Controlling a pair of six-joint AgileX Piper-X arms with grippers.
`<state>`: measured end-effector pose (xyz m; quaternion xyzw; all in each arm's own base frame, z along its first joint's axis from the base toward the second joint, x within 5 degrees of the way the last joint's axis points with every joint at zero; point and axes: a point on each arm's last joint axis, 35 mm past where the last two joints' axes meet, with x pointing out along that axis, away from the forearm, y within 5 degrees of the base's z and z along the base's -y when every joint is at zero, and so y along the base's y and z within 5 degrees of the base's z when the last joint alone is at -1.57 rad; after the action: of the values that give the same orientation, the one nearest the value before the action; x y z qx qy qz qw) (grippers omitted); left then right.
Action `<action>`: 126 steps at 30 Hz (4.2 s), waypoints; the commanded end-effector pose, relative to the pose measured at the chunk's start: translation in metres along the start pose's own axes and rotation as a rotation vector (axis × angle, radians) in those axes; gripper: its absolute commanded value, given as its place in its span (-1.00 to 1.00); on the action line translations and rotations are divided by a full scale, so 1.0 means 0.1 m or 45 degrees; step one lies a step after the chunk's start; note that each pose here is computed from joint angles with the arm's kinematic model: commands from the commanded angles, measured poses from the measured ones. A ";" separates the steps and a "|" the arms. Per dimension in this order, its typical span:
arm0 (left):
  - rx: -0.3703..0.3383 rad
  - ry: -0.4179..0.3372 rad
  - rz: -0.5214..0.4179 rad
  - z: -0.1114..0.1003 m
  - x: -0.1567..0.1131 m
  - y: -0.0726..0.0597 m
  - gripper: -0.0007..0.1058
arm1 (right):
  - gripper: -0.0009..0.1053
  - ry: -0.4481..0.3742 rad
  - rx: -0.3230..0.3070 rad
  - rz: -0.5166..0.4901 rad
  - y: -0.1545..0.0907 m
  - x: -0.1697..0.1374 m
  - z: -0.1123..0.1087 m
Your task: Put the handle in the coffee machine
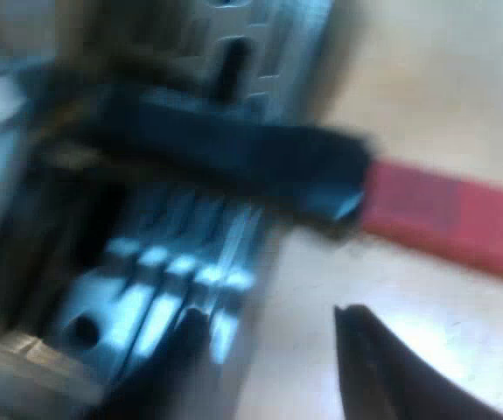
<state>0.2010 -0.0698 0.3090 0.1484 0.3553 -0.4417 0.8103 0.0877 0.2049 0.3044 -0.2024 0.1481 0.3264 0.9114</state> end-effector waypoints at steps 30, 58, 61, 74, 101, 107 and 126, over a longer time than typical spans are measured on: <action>-0.463 -0.761 0.785 0.38 -2.06 -0.50 0.31 | 0.18 0.372 0.430 -0.783 -2.05 -0.80 -0.10; -0.509 -0.526 0.758 -1.05 -1.35 -1.70 0.31 | 0.18 0.232 0.394 -0.821 -1.04 -1.57 -1.11; -0.587 -0.478 0.732 -1.09 -1.33 -1.73 0.31 | 0.18 0.242 0.398 -0.815 -1.04 -1.55 -1.13; -0.571 -0.838 0.772 -0.90 -1.39 -1.44 0.31 | 0.18 0.089 0.306 -0.878 -1.12 -1.54 -1.01; -0.660 -0.648 0.590 -1.21 -0.81 -1.04 0.31 | 0.18 0.397 0.244 -0.746 -1.06 -1.04 -1.63; -0.660 -0.648 0.590 -1.21 -0.81 -1.04 0.31 | 0.18 0.396 0.247 -0.746 -1.06 -1.04 -1.63; -0.659 -0.649 0.587 -1.21 -0.81 -1.04 0.31 | 0.18 0.396 0.247 -0.746 -1.06 -1.04 -1.63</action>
<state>0.0308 -0.0126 0.2856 -0.0978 0.2034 -0.1661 0.9599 0.0570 -0.0014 0.2318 -0.1929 0.2522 0.0030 0.9483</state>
